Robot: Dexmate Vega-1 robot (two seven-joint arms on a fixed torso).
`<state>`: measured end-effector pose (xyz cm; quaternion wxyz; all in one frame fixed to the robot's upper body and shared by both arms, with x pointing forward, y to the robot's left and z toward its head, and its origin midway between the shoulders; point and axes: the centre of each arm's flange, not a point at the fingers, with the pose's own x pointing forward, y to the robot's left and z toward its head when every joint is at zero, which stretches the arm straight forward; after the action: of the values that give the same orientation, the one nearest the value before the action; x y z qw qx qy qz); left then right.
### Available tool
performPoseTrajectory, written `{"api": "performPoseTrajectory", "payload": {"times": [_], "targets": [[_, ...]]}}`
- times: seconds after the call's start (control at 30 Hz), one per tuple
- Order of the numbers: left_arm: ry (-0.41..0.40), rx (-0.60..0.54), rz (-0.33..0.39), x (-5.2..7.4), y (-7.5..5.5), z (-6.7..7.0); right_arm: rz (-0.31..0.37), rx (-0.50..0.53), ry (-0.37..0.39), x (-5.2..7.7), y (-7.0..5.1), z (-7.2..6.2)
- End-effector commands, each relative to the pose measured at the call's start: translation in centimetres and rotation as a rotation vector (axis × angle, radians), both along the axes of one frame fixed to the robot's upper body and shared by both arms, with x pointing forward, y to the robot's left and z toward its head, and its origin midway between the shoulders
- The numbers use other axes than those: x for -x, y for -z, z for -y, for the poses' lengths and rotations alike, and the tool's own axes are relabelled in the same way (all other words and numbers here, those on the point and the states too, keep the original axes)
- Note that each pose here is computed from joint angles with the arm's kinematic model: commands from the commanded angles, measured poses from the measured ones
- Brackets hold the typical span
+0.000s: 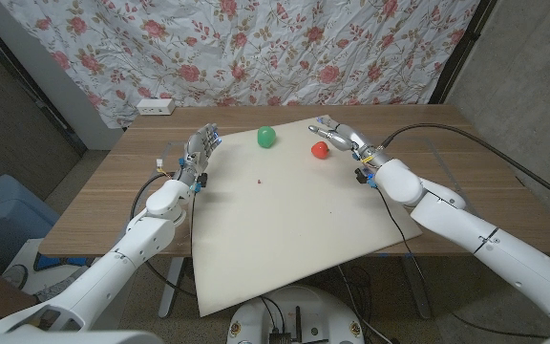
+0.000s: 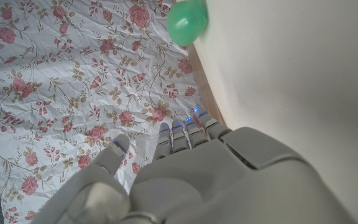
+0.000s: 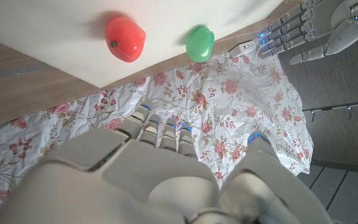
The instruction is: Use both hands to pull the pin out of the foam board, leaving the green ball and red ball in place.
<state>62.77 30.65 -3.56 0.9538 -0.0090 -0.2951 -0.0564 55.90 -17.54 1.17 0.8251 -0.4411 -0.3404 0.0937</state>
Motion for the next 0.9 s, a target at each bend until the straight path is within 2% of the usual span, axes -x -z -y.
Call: {"api": "performPoseTrajectory", "payload": {"times": [0.03, 0.23, 0.5, 0.9], "targets": [[0.001, -0.012, -0.002, 0.2, 0.0, 0.3, 0.035, 0.131, 0.030, 1.1, -0.8, -2.6], [0.004, -0.020, 0.003, 0.3, -0.1, 0.3, 0.060, 0.208, 0.061, 1.4, -1.0, -3.9], [0.003, -0.013, 0.006, 0.3, 0.0, 0.4, 0.083, 0.274, 0.059, 1.3, -1.2, -5.4], [-0.013, 0.002, 0.001, 0.4, 0.4, 0.0, 0.048, 0.358, 0.035, 0.5, -1.4, -7.9]]}}
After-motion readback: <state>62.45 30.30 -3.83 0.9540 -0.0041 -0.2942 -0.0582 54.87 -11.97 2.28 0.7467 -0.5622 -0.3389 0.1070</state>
